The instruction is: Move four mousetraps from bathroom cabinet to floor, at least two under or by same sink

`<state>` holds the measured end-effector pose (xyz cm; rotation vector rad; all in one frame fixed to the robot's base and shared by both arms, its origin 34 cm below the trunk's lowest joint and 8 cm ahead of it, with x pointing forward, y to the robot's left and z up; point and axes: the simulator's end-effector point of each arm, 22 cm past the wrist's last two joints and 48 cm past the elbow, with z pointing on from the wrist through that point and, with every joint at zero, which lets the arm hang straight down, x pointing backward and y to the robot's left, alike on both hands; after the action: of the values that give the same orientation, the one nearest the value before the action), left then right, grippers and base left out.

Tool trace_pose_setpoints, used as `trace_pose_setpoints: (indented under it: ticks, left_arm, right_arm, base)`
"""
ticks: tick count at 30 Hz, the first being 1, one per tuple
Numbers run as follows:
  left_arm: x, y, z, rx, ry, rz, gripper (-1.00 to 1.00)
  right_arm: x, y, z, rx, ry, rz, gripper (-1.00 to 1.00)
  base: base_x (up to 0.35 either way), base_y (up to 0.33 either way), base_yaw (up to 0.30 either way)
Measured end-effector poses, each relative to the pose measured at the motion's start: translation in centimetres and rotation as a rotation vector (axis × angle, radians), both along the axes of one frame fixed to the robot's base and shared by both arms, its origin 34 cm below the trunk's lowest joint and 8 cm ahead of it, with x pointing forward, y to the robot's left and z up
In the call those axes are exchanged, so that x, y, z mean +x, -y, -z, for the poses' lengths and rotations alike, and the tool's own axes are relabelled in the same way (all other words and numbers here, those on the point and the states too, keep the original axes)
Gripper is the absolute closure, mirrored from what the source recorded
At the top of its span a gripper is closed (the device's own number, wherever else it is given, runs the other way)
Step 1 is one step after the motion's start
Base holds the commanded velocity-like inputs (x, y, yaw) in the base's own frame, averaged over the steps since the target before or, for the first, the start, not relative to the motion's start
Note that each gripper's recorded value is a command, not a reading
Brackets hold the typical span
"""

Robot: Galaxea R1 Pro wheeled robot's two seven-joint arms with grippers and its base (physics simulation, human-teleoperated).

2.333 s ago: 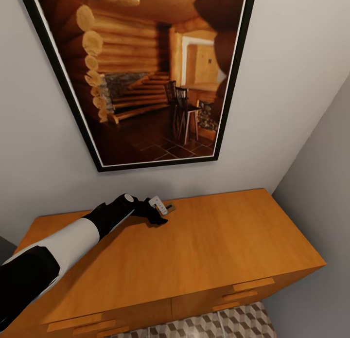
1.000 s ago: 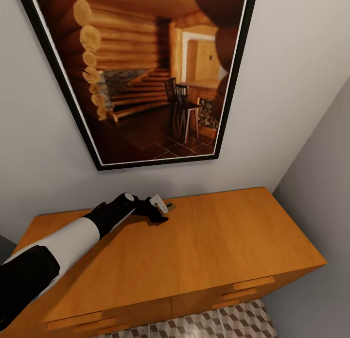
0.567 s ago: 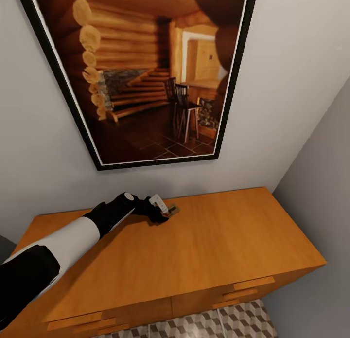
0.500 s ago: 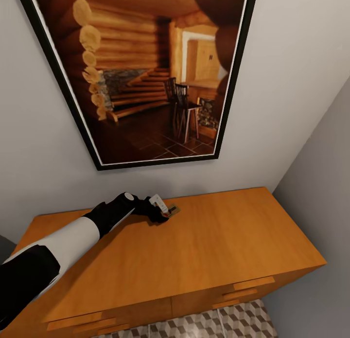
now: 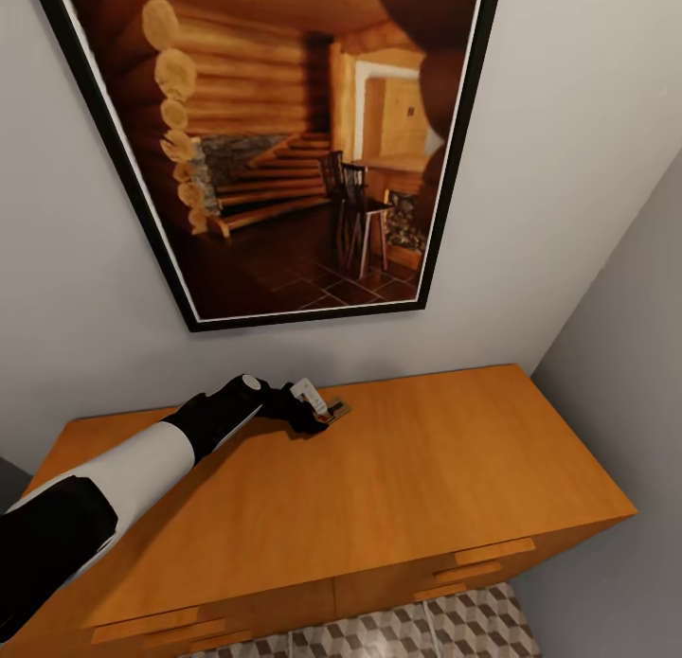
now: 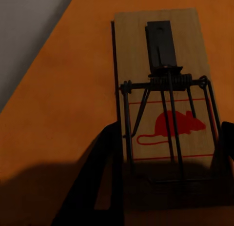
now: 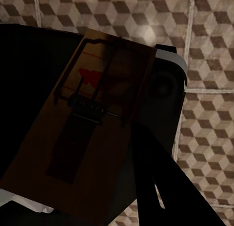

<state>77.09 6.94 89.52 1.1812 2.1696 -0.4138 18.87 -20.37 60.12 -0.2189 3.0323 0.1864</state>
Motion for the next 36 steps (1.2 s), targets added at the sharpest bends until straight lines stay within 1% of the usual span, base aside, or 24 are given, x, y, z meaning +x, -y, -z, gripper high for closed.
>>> trace_pose_setpoints:
  ticks: [3, 5, 7, 8, 12, 20, 27, 36]
  left_arm:
    - [0.0, 0.0, 0.0, 0.001, 0.002, 0.001, 1.00]
    - [-0.3, 0.6, 0.0, 0.000, 0.005, 0.018, 1.00]
    - [-0.2, 1.7, -1.3, -0.019, 0.032, 0.041, 1.00]
    - [-0.1, 1.9, -1.7, -0.023, 0.041, 0.047, 1.00]
    - [0.2, 2.2, -2.6, -0.034, 0.062, 0.059, 1.00]
    - [0.3, 2.4, -3.4, -0.042, 0.078, 0.067, 1.00]
    - [0.1, 1.8, -3.0, -0.018, 0.051, 0.053, 1.00]
    - [0.1, 1.7, -2.9, -0.015, 0.047, 0.051, 1.00]
  right_arm:
    - [0.0, 0.0, 0.0, 0.000, 0.000, 0.000, 1.00]
    - [0.0, 0.0, 0.0, 0.000, -0.001, 0.000, 1.00]
    - [0.0, 0.0, 0.0, 0.000, -0.001, 0.000, 1.00]
    - [0.0, 0.0, 0.0, 0.000, -0.001, 0.000, 1.00]
    - [0.0, 0.0, 0.0, 0.000, 0.000, 0.000, 1.00]
    - [0.0, 0.0, 0.0, 0.000, 0.000, 0.000, 1.00]
    - [0.0, 0.0, 0.0, 0.000, 0.000, 0.000, 1.00]
    - [0.1, 0.0, 0.0, 0.000, 0.000, 0.000, 1.00]
  base:
    - [0.000, 0.000, 0.000]
    - [0.000, 0.000, 0.000]
    - [0.000, 0.000, 0.000]
    - [0.000, 0.000, 0.000]
    - [0.000, 0.000, 0.000]
    - [0.000, 0.000, 0.000]
    - [-0.043, -0.001, 0.000]
    - [-0.280, -0.077, 0.000]
